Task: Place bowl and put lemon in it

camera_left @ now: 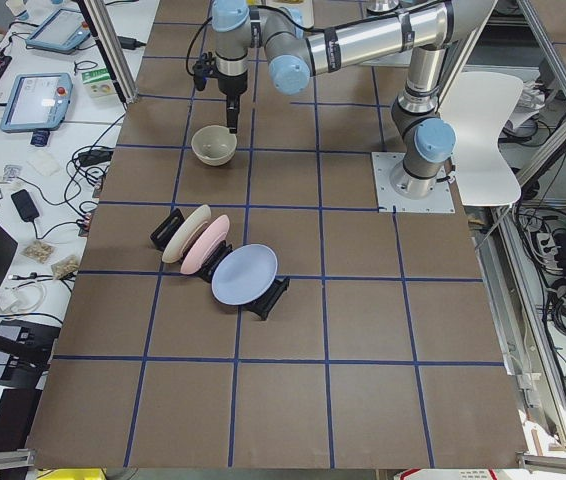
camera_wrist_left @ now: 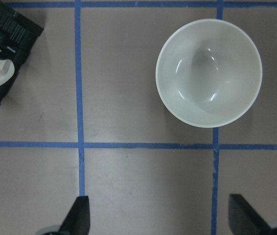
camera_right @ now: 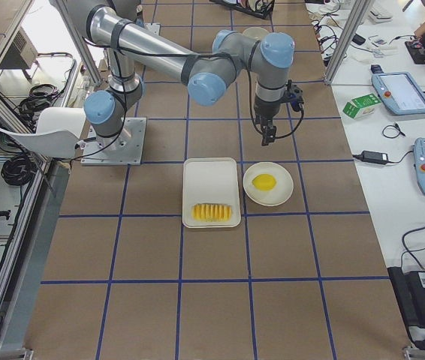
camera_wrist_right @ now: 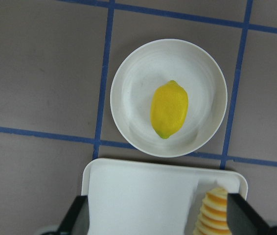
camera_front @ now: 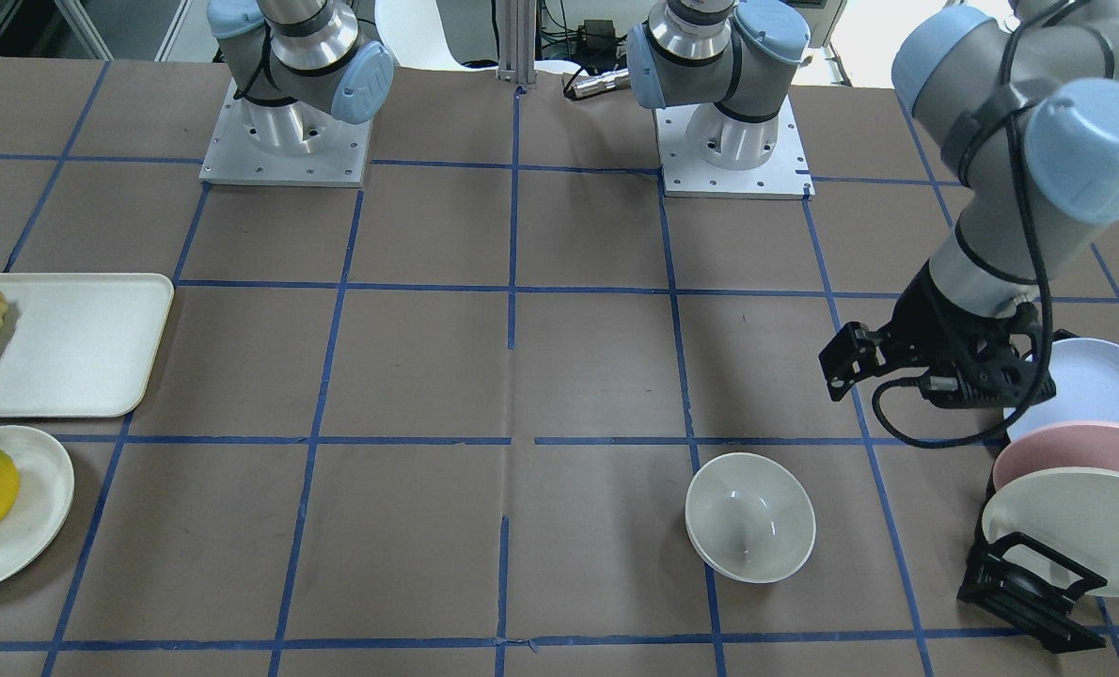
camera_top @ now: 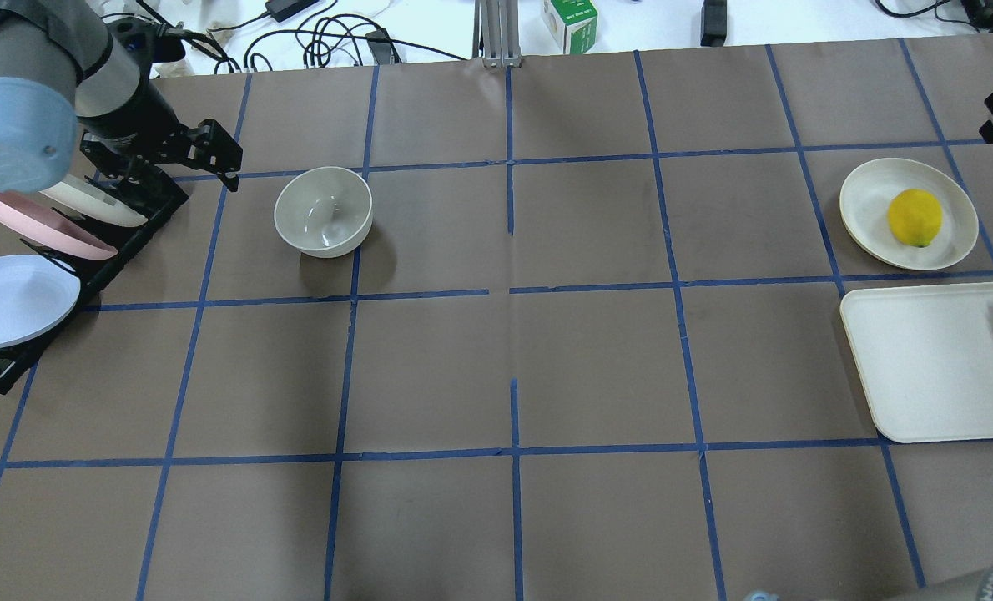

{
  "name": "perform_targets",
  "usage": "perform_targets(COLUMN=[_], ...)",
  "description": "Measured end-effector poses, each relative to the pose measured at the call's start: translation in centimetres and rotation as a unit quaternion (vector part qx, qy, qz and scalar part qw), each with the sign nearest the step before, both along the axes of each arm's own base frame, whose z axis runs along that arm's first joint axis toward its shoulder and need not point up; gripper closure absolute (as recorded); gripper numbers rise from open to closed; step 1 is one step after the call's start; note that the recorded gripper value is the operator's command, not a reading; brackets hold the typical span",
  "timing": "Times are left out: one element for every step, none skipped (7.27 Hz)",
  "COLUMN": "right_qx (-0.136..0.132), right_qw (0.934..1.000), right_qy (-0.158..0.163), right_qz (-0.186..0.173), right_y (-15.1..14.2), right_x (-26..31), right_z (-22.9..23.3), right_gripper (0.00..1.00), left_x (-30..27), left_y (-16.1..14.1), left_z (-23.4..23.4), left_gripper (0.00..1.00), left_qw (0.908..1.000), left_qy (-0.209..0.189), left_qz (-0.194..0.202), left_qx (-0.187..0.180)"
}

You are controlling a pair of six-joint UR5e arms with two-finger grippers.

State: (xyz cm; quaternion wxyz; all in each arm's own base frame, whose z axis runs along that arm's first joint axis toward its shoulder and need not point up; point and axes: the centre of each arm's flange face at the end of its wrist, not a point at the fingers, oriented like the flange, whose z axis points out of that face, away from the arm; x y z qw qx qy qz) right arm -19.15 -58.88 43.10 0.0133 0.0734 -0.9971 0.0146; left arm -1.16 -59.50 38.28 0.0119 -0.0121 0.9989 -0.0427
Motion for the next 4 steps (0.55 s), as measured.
perform_targets(right_qx=[0.004,0.007,0.012,0.017], right_qw=[1.0,0.9999,0.9998,0.9996], right_qy=[-0.004,-0.008,-0.011,-0.014], right_qz=[0.0,0.001,0.006,0.015], right_y=[-1.7,-3.8,-5.6,-6.7], right_x=[-1.1,-2.3,-3.4,-4.1], right_z=[-3.3,-7.7,-12.5,-16.3], right_gripper=[0.0,0.0,0.0,0.0], left_x=[0.4,0.6,0.7,0.8], left_y=[-1.8,-3.0,-4.1,-5.0], left_z=[-2.5,-4.7,-7.1,-9.3], left_gripper=[0.0,0.0,0.0,0.0], left_qw=[1.0,0.9999,0.9999,0.9998], left_qy=[-0.001,0.001,0.004,0.006], left_qz=[0.004,0.009,0.011,0.011], left_qx=[-0.008,-0.011,-0.013,-0.014])
